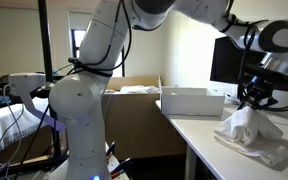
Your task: Remove one white cloth from the box, then put back the cloth in the box
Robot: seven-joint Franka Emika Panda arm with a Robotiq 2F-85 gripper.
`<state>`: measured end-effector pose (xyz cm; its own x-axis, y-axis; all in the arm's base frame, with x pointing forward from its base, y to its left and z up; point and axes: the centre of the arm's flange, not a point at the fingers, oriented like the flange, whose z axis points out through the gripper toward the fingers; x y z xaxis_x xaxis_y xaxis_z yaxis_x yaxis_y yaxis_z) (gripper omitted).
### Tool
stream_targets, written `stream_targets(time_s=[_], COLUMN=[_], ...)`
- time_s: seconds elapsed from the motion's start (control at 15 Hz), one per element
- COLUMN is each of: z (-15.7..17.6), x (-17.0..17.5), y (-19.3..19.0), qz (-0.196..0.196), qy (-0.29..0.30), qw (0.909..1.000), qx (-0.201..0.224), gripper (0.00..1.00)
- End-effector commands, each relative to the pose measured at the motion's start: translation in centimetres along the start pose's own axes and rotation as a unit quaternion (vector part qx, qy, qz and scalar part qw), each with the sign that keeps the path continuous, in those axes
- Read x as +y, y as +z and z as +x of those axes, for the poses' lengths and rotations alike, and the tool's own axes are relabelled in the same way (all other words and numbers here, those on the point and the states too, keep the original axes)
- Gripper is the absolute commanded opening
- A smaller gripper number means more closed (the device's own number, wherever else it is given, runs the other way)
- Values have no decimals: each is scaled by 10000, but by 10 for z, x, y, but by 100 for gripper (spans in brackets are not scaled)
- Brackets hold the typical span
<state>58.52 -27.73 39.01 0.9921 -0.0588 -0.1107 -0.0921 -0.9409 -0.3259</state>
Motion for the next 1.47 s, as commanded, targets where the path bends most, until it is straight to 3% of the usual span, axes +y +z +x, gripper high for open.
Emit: stream_targets(time_s=[0.0, 0.4, 0.73, 1.0, 1.2, 1.4], z=[-10, 2, 8, 19, 26, 29], x=[-32, -115, -230, -339, -399, -434], y=[0, -55, -85, -53, -22, -7], qz=[-240, -1227, -1689, -1299, -990, -1290], qy=[-73, -612, -1306, -2217, -2699, -2516], qw=[9997, 9887, 9696, 9584, 9508, 9509], qx=[22, 608, 1200, 1240, 1159, 1259], gripper=[63, 99, 100, 100, 100, 100])
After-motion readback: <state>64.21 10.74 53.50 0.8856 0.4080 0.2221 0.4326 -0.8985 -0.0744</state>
